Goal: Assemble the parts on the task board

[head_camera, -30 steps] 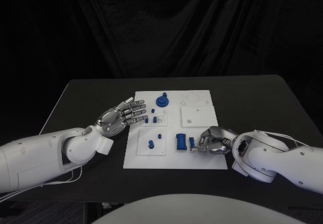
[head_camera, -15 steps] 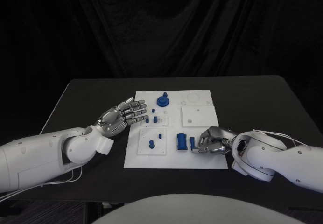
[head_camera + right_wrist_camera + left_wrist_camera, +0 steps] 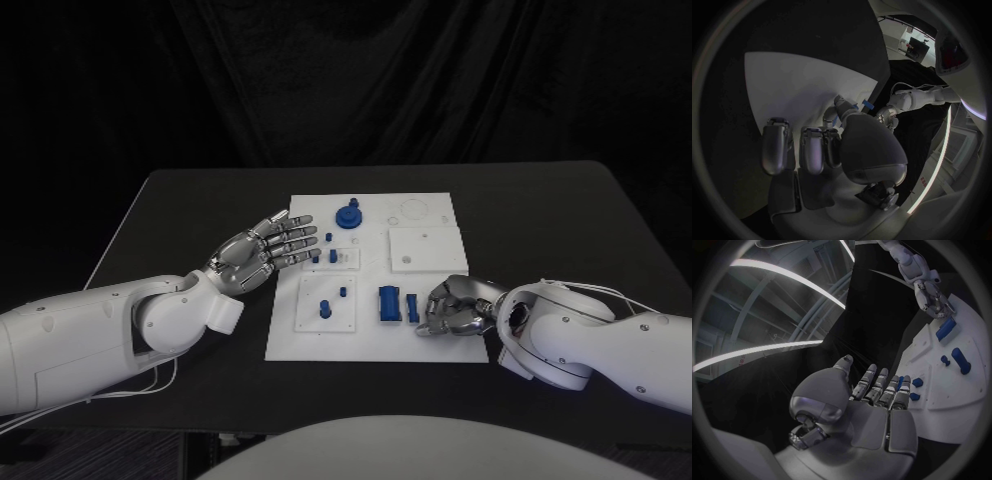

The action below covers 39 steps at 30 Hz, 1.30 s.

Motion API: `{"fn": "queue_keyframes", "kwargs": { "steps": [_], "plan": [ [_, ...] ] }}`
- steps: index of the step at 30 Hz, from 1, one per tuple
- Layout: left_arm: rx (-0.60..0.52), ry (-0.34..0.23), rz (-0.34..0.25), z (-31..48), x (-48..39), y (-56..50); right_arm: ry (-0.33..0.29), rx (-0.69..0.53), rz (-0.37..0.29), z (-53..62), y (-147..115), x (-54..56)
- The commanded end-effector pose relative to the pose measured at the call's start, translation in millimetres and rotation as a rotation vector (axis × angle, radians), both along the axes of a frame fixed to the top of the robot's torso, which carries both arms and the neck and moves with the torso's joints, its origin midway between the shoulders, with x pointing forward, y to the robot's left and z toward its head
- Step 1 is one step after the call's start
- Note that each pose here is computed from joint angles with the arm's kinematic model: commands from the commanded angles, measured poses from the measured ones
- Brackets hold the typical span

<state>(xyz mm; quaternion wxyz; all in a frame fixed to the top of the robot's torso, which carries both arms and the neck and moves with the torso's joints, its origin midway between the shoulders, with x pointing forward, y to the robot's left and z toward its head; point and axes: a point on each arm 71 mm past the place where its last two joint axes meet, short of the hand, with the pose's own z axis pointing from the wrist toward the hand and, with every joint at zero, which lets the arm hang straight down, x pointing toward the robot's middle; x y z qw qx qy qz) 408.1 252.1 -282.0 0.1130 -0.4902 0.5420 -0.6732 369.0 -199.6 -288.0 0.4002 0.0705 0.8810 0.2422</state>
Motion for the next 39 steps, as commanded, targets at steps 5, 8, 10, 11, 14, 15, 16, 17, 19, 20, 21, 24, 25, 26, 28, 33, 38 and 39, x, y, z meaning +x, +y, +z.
{"fn": "queue_keyframes", "kwargs": {
  "steps": [5, 8, 10, 11, 14, 15, 16, 17, 19, 20, 21, 24, 25, 26, 28, 33, 38, 39],
  "plan": [
    [-0.056, -0.071, 0.003, 11.0, -9.1, -2.2, -0.053, 0.006, 0.026, 7.6, -7, -7.8],
    [-0.051, -0.087, 0.011, 14.3, -12.8, -2.1, -0.100, 0.048, 0.022, 15.6, -12, -8.0],
    [-0.044, -0.097, 0.022, 16.7, -14.1, -2.1, -0.133, 0.120, 0.010, 25.0, -14, -3.4],
    [-0.041, -0.102, 0.028, 18.0, -14.6, -1.7, -0.143, 0.161, 0.000, 29.4, -15, -0.9],
    [-0.026, -0.121, 0.041, 23.6, -14.9, -0.3, -0.159, 0.297, -0.033, 42.6, -17, 6.9],
    [-0.020, -0.131, 0.044, 26.3, -14.3, 0.0, -0.164, 0.350, -0.044, 47.9, -18, 10.4],
    [-0.013, -0.142, 0.046, 29.1, -13.5, 0.2, -0.169, 0.402, -0.055, 53.1, -19, 14.0],
    [-0.008, -0.153, 0.049, 31.8, -12.4, 0.3, -0.174, 0.453, -0.066, 57.8, -20, 17.4],
    [0.001, -0.186, 0.062, 38.2, -8.3, 0.0, -0.194, 0.579, -0.092, 68.3, -23, 26.4],
    [0.003, -0.200, 0.071, 40.5, -6.4, -0.3, -0.205, 0.630, -0.102, 72.0, -24, 30.1],
    [0.004, -0.215, 0.080, 42.4, -4.6, -0.5, -0.213, 0.677, -0.111, 74.9, -26, 33.4],
    [0.006, -0.250, 0.107, 45.5, 0.3, -1.0, -0.213, 0.783, -0.127, 79.0, -27, 41.0],
    [0.006, -0.259, 0.114, 45.8, 2.0, -1.3, -0.206, 0.809, -0.129, 79.3, -27, 43.1],
    [0.006, -0.269, 0.121, 45.8, 4.3, -2.1, -0.197, 0.840, -0.128, 79.4, -27, 45.5],
    [0.007, -0.286, 0.132, 44.9, 9.7, -4.8, -0.175, 0.893, -0.117, 78.0, -28, 48.8],
    [0.007, -0.311, 0.143, 41.7, 20.1, -11.7, -0.125, 0.985, -0.104, 72.9, -32, 51.4],
    [0.010, -0.333, 0.151, 38.5, 28.4, -15.9, -0.090, 1.056, -0.088, 67.1, -32, 55.3],
    [0.015, -0.343, 0.153, 37.6, 30.9, -16.8, -0.090, 1.067, -0.086, 65.0, -33, 56.0]
  ]
}}
